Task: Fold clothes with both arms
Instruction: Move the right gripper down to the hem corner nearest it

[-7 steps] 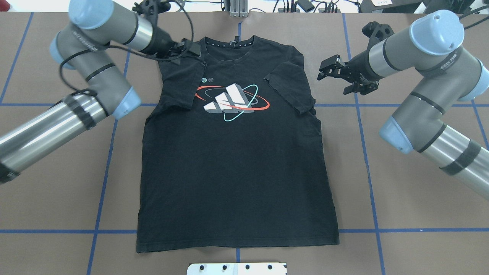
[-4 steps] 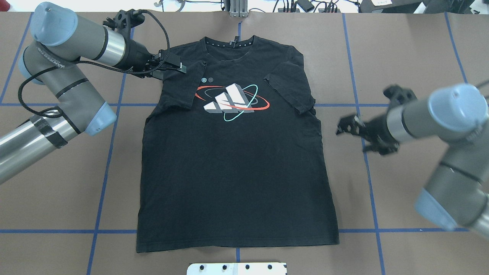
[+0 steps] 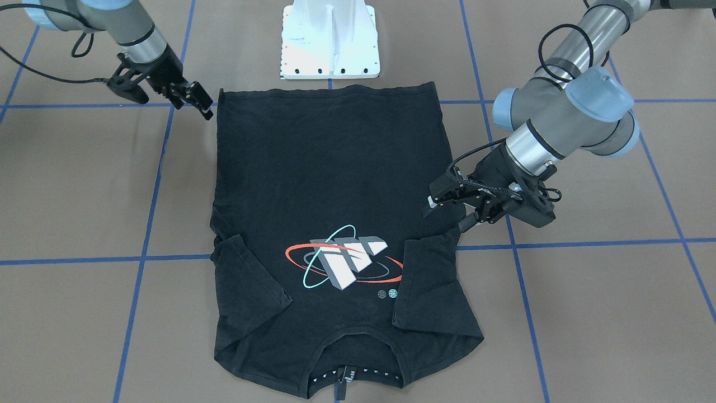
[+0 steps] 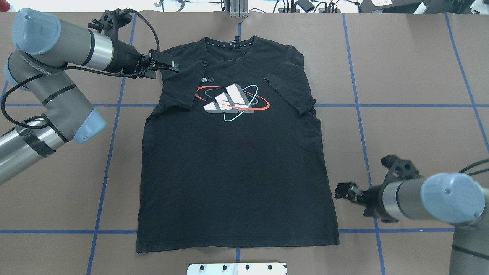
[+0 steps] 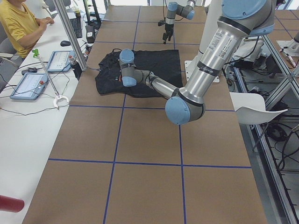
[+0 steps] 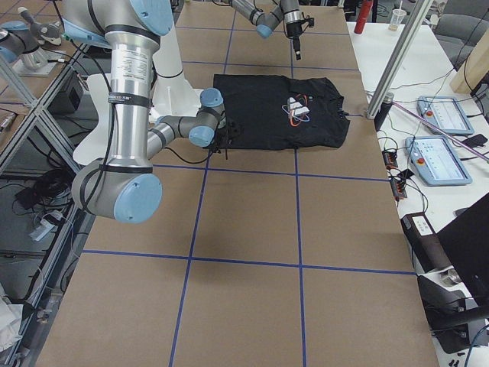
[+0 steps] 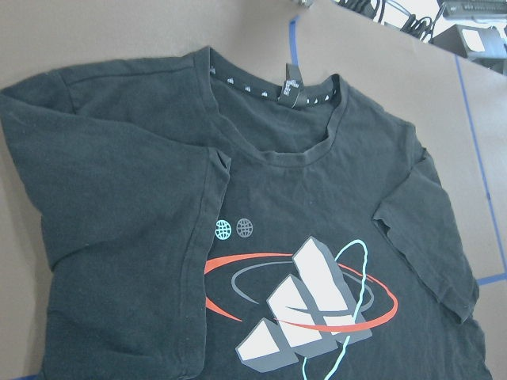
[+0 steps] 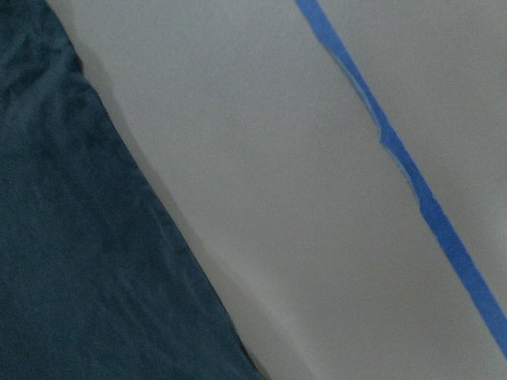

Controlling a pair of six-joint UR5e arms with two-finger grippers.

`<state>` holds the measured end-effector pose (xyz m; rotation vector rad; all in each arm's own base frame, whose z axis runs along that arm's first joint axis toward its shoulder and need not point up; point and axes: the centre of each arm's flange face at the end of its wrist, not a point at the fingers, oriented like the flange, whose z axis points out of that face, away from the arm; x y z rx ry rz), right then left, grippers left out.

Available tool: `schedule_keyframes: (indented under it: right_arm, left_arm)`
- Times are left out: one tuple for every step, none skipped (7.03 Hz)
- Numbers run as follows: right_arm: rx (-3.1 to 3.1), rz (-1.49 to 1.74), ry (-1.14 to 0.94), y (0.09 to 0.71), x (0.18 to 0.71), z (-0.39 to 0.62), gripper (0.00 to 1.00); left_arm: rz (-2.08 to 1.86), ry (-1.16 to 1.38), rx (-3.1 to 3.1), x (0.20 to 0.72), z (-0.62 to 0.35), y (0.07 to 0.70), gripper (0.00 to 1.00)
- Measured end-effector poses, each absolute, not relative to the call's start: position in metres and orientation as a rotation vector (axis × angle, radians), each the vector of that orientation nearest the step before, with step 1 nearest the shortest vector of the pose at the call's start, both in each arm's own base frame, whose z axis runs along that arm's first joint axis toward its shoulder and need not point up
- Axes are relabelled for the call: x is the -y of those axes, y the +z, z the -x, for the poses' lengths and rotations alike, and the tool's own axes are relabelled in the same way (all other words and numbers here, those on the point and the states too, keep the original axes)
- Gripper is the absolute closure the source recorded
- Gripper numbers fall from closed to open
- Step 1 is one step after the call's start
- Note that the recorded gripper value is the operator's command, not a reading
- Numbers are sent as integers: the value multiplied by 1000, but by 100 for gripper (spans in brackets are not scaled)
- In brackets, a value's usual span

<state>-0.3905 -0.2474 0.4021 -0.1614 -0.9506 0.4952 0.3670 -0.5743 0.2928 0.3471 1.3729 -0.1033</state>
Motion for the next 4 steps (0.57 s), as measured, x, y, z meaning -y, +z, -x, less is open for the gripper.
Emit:
schedule_keyframes:
  right_arm:
    - [945,161,438,401,227,402,6]
    - [926,151,371,403,212,410,8]
    - [896,143,313,406,201,416,15]
    - [881,140,286,404,195,417,18]
  left_arm:
    - [-376,-120,-1372,574,-365,288,1]
    - [-399,-132,-1372,574,-362,284,1]
    - [-421,-144,-1373,574,-360,280,1]
    - [-436,-150,-1374,574,-358,277,1]
